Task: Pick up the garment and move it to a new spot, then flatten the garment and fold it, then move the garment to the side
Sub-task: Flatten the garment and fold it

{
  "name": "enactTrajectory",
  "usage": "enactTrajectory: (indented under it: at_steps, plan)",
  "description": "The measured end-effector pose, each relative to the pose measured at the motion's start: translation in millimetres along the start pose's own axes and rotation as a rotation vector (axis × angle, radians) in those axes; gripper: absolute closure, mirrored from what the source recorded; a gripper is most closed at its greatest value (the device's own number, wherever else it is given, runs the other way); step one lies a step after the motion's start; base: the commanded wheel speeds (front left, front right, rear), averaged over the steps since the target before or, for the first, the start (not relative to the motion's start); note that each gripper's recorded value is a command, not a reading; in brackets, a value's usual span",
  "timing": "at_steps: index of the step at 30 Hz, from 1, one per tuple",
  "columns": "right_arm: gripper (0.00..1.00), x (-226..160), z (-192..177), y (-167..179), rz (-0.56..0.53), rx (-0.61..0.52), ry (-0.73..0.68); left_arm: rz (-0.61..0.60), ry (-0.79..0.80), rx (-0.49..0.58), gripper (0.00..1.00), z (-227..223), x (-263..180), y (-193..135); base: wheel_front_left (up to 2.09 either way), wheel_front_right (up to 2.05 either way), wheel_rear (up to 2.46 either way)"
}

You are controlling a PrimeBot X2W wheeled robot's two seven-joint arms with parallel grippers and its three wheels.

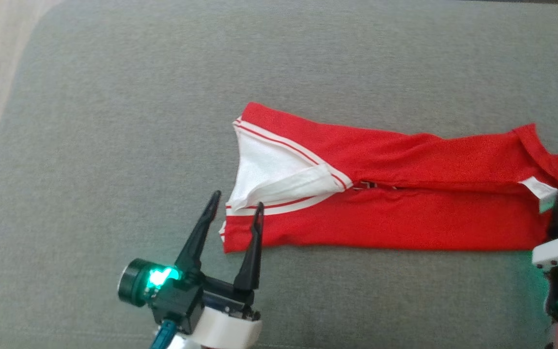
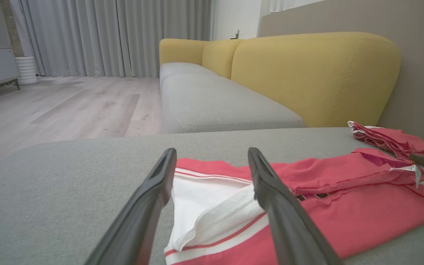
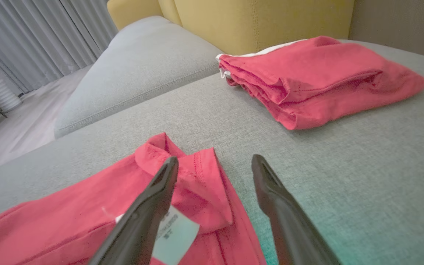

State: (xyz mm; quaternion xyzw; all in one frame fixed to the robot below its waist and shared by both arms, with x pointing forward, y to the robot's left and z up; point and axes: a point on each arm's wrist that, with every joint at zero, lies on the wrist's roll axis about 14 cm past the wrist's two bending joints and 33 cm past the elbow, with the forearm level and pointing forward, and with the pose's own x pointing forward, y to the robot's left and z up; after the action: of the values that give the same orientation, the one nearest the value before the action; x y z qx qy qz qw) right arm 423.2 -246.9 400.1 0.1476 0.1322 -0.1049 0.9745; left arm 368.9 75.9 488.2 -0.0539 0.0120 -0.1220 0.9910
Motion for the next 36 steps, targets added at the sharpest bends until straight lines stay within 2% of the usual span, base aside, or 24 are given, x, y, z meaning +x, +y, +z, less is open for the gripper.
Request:
enactTrajectory:
  at_steps: [5,8,9,10,11,12,16,22,28,30,33,36]
  plan:
    - [0.0,13.2,-22.4,-12.3,-0.068,-0.045,0.095,0.028,-0.008,0.012,0.0,0.7,-5.1,10.3,0.0,0.0,0.0]
    - [0.0,13.4,-43.1,-7.4,-0.06,-0.074,0.18,0.047,-0.026,0.015,0.0,5.4,-4.4,17.3,0.0,0.0,0.0]
    - [0.03,14.0,-44.8,-5.7,-0.056,-0.077,0.186,0.051,-0.031,0.017,0.0,6.7,-4.4,19.1,0.0,0.0,0.0]
    - [0.51,14.1,-48.1,-3.7,-0.05,-0.075,0.2,0.053,-0.034,0.017,0.0,7.3,-4.7,19.9,0.0,0.0,0.0]
    - [0.89,14.6,-49.8,-0.7,-0.042,-0.067,0.206,0.058,-0.035,0.015,0.0,7.3,-5.4,21.1,0.0,0.0,0.0]
    - [1.0,15.4,-50.4,2.9,-0.031,-0.061,0.208,0.059,-0.032,0.011,0.0,6.3,-6.6,20.9,0.0,0.0,0.0]
    - [1.0,15.2,-47.1,12.4,-0.003,-0.042,0.169,0.052,-0.021,0.002,0.0,1.6,-9.4,18.3,0.0,0.0,0.0]
    - [1.0,9.5,-29.4,4.0,-0.03,-0.014,0.088,0.042,-0.04,0.009,0.0,6.1,-8.0,17.9,0.0,0.0,0.0]
    - [1.0,10.9,34.9,-40.5,-0.11,-0.042,-0.067,0.02,-0.05,0.003,0.0,8.2,-7.7,11.0,0.0,0.0,0.0]
    - [1.0,11.4,58.2,-44.2,-0.108,-0.035,-0.121,0.021,-0.047,0.005,0.0,7.0,-9.1,12.2,0.0,0.0,0.0]
    - [1.0,12.0,76.3,-29.0,-0.065,-0.023,-0.168,0.02,-0.05,0.012,0.0,7.9,-10.0,13.3,0.0,0.0,0.0]
    - [1.0,9.2,100.7,17.9,0.054,0.021,-0.24,0.016,-0.049,0.011,0.0,7.7,-11.4,11.5,0.0,0.0,0.0]
